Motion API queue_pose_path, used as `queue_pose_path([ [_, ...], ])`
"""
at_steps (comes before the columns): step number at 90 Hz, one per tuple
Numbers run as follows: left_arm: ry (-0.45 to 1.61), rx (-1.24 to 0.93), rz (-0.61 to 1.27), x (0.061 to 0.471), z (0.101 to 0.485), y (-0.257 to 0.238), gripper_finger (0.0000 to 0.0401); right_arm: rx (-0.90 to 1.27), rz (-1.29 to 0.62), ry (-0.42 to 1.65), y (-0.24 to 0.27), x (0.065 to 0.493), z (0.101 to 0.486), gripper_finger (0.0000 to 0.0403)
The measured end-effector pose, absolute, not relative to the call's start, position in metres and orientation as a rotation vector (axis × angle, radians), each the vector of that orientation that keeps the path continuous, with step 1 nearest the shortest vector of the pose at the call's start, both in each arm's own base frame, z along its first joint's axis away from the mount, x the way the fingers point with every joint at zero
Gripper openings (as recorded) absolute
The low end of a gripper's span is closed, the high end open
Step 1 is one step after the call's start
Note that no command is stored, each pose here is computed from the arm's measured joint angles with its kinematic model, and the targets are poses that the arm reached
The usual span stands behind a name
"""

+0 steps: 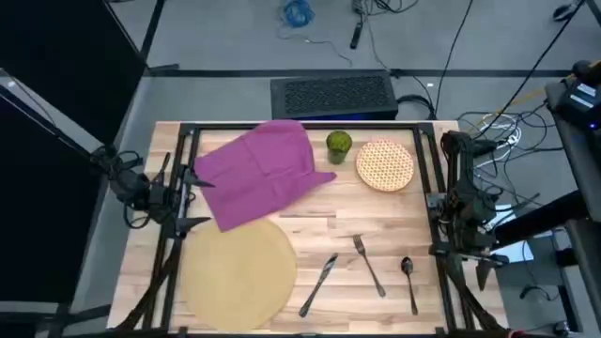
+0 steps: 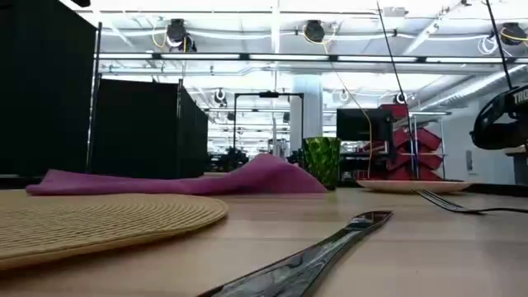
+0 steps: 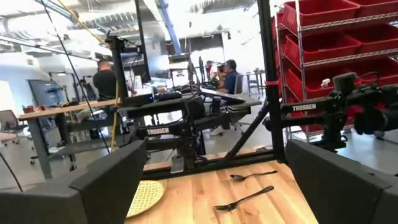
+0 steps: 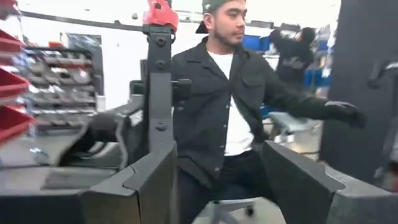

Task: Set table place
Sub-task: Move the brown placemat to the center of the table

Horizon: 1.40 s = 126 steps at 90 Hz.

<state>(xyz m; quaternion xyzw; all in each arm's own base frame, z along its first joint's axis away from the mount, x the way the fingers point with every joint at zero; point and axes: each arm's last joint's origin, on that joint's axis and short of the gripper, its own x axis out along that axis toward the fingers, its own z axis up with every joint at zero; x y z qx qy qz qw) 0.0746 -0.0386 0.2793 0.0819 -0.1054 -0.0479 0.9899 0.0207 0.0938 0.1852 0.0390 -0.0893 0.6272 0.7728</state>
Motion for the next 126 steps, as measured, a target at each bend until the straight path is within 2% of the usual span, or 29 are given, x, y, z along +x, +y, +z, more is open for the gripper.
queue_pose_path([
  [19, -0.211, 0.164, -0.096, 0.075, 0.279, -0.039, 0.0373, -0.021, 1.337, -0.325, 0.093, 0.02, 0.188, 0.0226],
  [53, -0.22, 0.158, -0.095, 0.074, 0.28, -0.038, 0.0373, -0.023, 1.322, -0.409, 0.092, 0.02, 0.194, 0.0226],
  [63, -0.249, 0.138, -0.095, 0.074, 0.283, -0.038, 0.0373, 0.018, 1.299, -0.494, 0.089, 0.019, 0.202, 0.0226],
  [77, -0.288, 0.135, -0.162, 0.073, 0.286, -0.04, 0.0373, -0.053, 1.236, -0.649, 0.086, 0.019, 0.209, 0.0226],
  [88, -0.331, 0.062, -0.161, 0.072, 0.291, -0.039, 0.0373, -0.028, 1.236, -0.617, 0.086, 0.019, 0.208, 0.0226],
  [99, -0.418, -0.044, -0.117, 0.068, 0.301, -0.035, 0.0373, 0.069, 1.098, -0.57, 0.083, 0.023, 0.213, 0.0226],
  [111, -0.435, -0.073, -0.071, 0.066, 0.307, -0.032, 0.0373, 0.168, 0.927, -0.496, 0.078, 0.027, 0.22, 0.0226],
  [126, -0.458, -0.059, -0.056, 0.061, 0.326, -0.028, 0.0373, 0.158, 0.896, -0.508, 0.071, 0.027, 0.239, 0.0226],
])
